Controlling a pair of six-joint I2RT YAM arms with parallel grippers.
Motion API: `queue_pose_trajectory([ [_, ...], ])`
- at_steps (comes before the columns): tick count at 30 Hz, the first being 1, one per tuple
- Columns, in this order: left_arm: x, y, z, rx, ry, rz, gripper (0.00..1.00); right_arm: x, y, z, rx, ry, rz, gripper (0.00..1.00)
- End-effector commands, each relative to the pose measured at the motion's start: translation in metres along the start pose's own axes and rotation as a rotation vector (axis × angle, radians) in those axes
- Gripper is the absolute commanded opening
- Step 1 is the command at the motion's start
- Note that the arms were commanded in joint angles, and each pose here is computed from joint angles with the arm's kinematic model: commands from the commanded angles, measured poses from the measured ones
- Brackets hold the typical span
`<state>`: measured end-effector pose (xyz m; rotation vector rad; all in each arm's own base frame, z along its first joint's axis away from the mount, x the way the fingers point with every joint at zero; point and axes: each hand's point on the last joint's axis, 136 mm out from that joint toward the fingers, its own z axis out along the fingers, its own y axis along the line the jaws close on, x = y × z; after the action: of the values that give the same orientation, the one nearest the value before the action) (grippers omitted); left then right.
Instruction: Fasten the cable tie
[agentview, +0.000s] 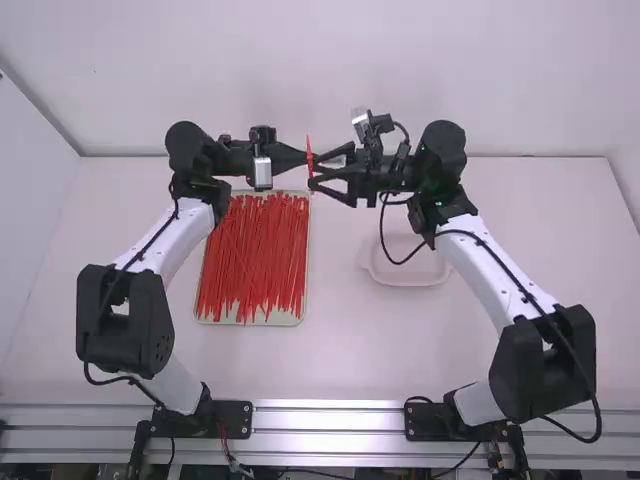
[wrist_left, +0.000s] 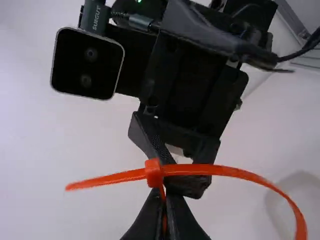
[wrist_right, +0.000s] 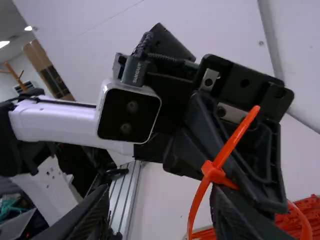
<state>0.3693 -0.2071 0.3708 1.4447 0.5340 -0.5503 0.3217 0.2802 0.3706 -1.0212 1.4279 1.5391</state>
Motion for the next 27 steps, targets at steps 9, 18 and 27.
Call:
queue_pose_trajectory([
  [9,-0.012,-0.021,0.006,0.117,-0.053,-0.086,0.02,-0.014,-0.004,-0.017,0.031,-0.019,-0.011,0.58],
  [18,-0.013,-0.024,0.010,0.128,-0.062,-0.094,0.02,-0.020,-0.013,-0.025,0.073,-0.045,0.033,0.64],
  [27,-0.015,-0.025,0.016,0.128,-0.071,-0.085,0.02,-0.025,-0.014,-0.024,0.087,-0.072,0.112,0.64],
])
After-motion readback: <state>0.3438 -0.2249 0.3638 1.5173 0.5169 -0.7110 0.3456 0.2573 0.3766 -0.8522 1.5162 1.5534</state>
